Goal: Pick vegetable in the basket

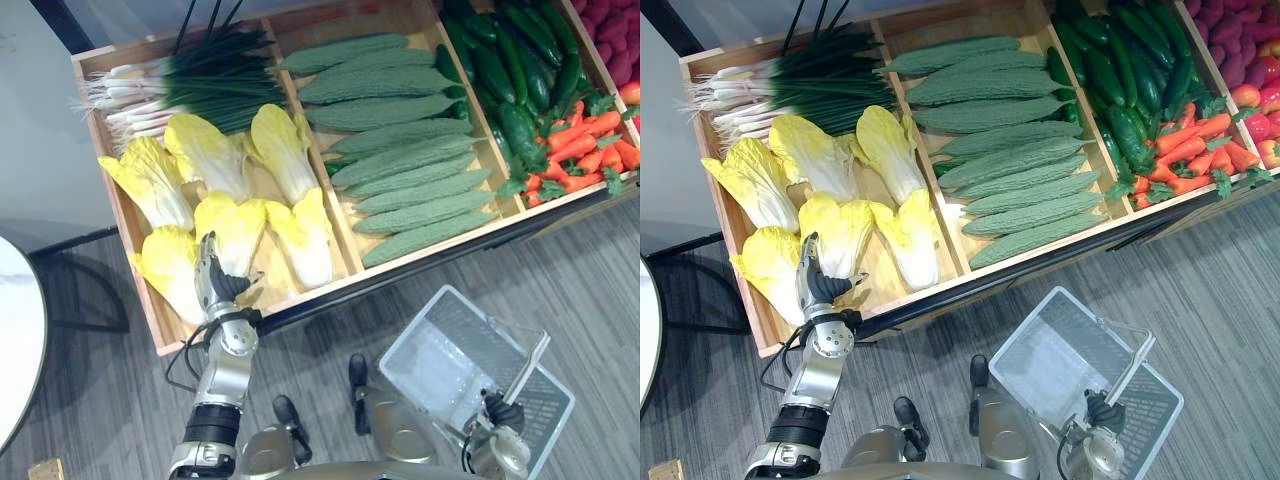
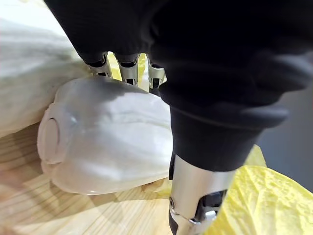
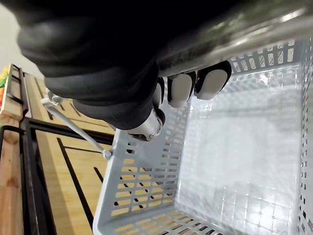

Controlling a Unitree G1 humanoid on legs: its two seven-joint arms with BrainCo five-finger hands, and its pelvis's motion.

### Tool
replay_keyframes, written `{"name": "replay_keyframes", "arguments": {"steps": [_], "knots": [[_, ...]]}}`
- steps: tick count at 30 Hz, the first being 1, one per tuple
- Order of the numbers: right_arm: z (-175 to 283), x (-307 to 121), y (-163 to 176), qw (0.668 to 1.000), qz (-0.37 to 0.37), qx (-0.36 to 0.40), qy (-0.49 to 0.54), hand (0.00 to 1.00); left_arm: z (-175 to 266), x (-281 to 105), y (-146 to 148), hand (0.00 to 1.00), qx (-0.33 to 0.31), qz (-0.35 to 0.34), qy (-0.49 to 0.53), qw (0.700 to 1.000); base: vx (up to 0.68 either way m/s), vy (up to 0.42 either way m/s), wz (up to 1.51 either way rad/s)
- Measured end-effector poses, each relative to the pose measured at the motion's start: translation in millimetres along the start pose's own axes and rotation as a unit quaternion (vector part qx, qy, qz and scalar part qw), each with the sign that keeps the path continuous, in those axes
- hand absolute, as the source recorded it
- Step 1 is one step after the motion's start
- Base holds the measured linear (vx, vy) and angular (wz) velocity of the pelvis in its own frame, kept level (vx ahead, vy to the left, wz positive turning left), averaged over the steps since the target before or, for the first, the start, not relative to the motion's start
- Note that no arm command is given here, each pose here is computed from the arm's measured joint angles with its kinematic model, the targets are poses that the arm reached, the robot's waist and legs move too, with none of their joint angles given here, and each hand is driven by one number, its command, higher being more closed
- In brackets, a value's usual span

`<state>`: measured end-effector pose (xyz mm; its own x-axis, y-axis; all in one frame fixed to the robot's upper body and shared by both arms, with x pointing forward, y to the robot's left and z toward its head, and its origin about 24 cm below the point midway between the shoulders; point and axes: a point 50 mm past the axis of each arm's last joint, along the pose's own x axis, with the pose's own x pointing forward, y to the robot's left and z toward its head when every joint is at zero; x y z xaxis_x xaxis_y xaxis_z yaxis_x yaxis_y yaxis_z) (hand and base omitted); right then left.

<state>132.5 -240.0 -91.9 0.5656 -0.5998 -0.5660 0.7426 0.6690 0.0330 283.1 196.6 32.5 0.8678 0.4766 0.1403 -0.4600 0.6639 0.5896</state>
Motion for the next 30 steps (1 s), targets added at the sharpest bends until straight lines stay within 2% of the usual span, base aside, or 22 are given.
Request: {"name": "replay_keyframes", "arguments": {"steps": [6,14,23,30], "knots": [[18.0,9.2,9.4,0.999,0.021,0.000,-0.027,1.00,5.5,25.5,9.1,1.00,0.002,-0.005,-0.016,1.000,-0.05,-0.019,0.02],[25.9,12.7,14.4,0.999,0.024,0.008,-0.039,1.00,17.2,35.4,12.7,1.00,-0.062,-0.005,-0.018,0.998,0.01,0.000,0.00],[27.2,13.8,6.9,0.999,0.007,0.016,-0.040,1.00,33.0,2.3,6.8,1.00,-0.141,-0.025,-0.040,0.989,0.01,0.007,0.00],[30.8,12.4,5.6,0.999,0.007,0.019,-0.050,1.00,65.7,-12.0,25.4,1.00,-0.213,0.017,-0.111,0.971,-0.04,-0.011,0.02]]}}
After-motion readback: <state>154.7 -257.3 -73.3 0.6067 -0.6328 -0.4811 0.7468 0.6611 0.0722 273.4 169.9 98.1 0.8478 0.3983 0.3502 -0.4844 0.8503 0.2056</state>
